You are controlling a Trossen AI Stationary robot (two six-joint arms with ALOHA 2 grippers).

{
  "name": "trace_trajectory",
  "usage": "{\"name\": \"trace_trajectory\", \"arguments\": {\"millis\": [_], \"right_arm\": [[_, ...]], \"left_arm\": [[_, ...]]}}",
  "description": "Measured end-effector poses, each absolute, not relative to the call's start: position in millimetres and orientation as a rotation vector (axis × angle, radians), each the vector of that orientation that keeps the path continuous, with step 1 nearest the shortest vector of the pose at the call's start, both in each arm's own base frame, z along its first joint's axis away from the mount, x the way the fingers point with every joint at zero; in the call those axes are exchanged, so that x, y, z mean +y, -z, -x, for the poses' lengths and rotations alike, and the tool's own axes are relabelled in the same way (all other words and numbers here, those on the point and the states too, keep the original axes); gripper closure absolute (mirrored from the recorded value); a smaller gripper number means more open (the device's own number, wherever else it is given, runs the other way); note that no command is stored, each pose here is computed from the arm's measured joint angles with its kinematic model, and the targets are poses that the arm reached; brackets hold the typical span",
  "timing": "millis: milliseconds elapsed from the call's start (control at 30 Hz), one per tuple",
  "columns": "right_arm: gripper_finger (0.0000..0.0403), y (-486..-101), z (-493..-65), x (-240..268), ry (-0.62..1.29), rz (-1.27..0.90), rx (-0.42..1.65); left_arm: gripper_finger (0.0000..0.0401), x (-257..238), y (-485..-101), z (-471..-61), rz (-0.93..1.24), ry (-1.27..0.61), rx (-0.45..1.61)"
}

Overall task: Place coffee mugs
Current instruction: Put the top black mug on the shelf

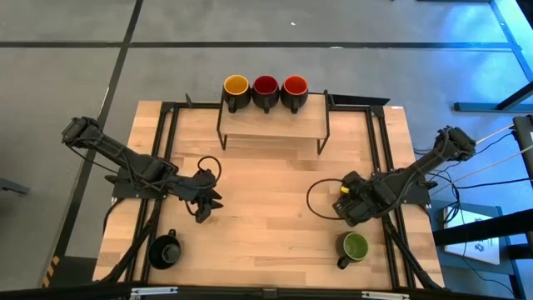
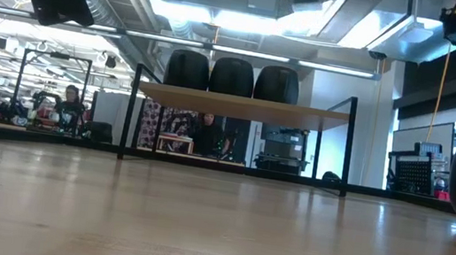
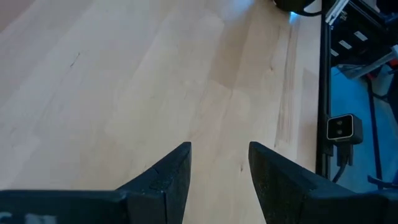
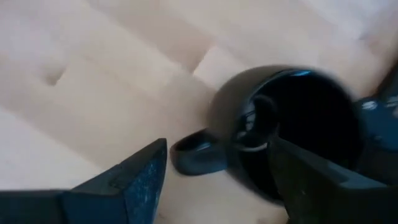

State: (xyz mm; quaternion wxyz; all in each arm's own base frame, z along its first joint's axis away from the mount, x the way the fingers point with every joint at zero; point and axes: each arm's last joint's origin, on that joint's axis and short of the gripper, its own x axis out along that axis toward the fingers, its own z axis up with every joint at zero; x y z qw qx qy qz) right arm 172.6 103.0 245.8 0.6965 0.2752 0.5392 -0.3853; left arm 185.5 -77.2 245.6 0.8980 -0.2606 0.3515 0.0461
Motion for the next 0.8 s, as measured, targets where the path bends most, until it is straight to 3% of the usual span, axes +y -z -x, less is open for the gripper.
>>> {"name": "trace_trajectory", "arguments": {"millis": [200,567,800], "right_arm": [[0.0153,-237,-172,86,0.968,-0.577,1.211],[0.0180,-204,-181,67,0.913,-0.676,1.296],[0.0235,-200,-180,63,0.894,-0.668,1.345]], "left_arm": [[0.0245,-77,-246,-186,0.533,-0.101,0.723],[0.0245,-77,-246,-185,0.536,-0.092,0.728],[0.0245,-77,-246,-185,0.535,-0.093,0.728]]}}
